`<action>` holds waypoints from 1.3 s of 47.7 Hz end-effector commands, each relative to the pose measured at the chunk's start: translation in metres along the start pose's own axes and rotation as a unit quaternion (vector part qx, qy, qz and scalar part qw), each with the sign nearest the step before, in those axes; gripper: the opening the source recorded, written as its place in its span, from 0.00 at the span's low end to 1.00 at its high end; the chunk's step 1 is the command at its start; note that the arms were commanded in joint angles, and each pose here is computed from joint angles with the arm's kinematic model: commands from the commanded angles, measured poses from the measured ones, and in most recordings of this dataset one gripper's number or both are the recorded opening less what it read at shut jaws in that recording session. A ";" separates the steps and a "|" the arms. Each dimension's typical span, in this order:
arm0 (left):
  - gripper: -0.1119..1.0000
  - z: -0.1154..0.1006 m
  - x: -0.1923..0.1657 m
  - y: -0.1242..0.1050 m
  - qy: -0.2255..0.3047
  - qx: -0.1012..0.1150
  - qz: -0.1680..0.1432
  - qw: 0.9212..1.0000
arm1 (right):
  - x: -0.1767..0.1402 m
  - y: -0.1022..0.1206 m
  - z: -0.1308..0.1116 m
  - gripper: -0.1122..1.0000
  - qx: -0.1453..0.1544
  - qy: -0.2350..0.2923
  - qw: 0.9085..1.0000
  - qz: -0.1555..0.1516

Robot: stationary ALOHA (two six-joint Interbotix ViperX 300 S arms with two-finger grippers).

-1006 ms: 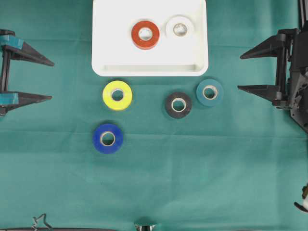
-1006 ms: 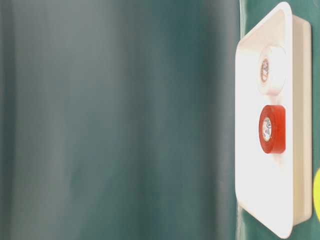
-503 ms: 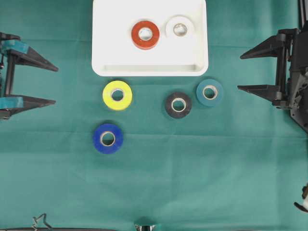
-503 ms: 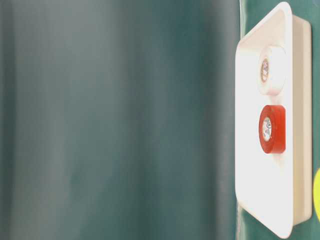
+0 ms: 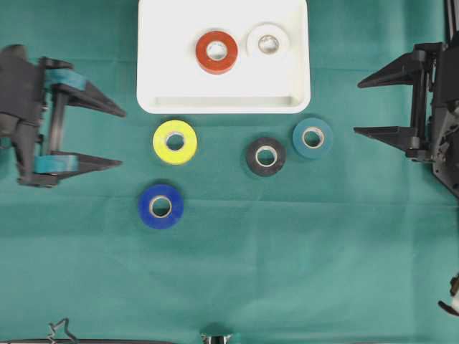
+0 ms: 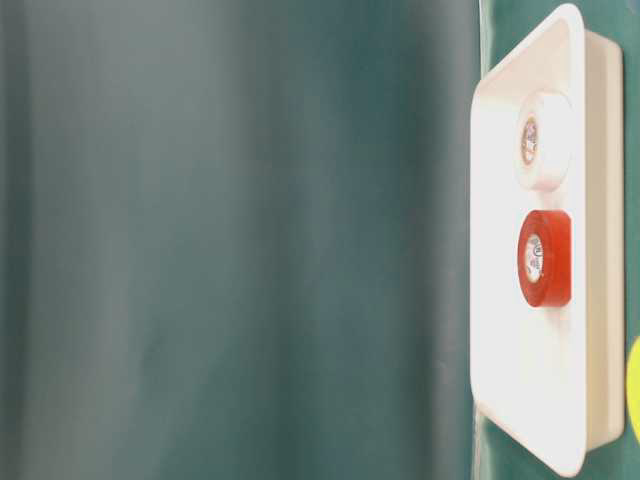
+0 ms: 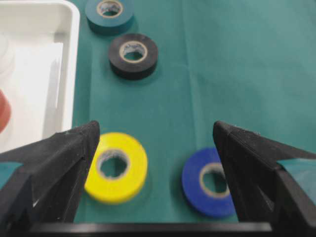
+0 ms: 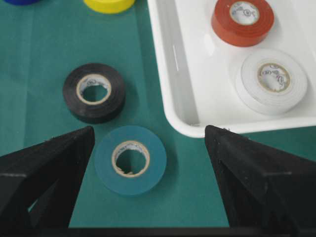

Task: Pick up the tape from a random location and place it into the white case.

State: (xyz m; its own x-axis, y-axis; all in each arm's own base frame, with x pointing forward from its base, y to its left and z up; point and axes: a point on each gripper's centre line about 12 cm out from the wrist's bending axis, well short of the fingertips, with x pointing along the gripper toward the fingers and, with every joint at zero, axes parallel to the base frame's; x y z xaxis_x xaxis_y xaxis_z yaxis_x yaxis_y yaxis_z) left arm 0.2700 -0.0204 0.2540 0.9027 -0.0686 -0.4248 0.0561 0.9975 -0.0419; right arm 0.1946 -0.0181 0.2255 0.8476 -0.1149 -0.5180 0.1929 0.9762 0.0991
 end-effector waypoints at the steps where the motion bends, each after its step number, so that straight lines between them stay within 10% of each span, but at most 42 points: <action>1: 0.95 0.022 0.010 -0.002 -0.016 0.001 -0.002 1.000 | -0.002 0.002 0.012 0.90 0.000 -0.016 1.000 0.003; 20: 0.95 0.048 0.051 -0.003 0.013 0.000 0.000 1.000 | -0.002 0.002 0.011 0.90 0.000 -0.015 1.000 0.002; 30: 0.95 0.053 0.048 -0.001 0.051 -0.057 0.006 0.997 | -0.002 0.002 0.012 0.90 0.000 -0.016 1.000 0.002; 62: 0.95 0.099 0.060 0.002 0.283 -0.111 0.052 0.951 | -0.002 0.002 0.013 0.90 -0.003 -0.016 1.000 0.002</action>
State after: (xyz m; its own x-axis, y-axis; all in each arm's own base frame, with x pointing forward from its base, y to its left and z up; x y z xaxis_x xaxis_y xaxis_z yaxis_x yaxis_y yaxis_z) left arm 0.3618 -0.0220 0.3021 0.5130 -0.0332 -0.8577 -0.1659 0.9766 -0.1370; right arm 0.1957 -0.0182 0.2285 0.8516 -0.1156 -0.5114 0.1888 0.9776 0.0935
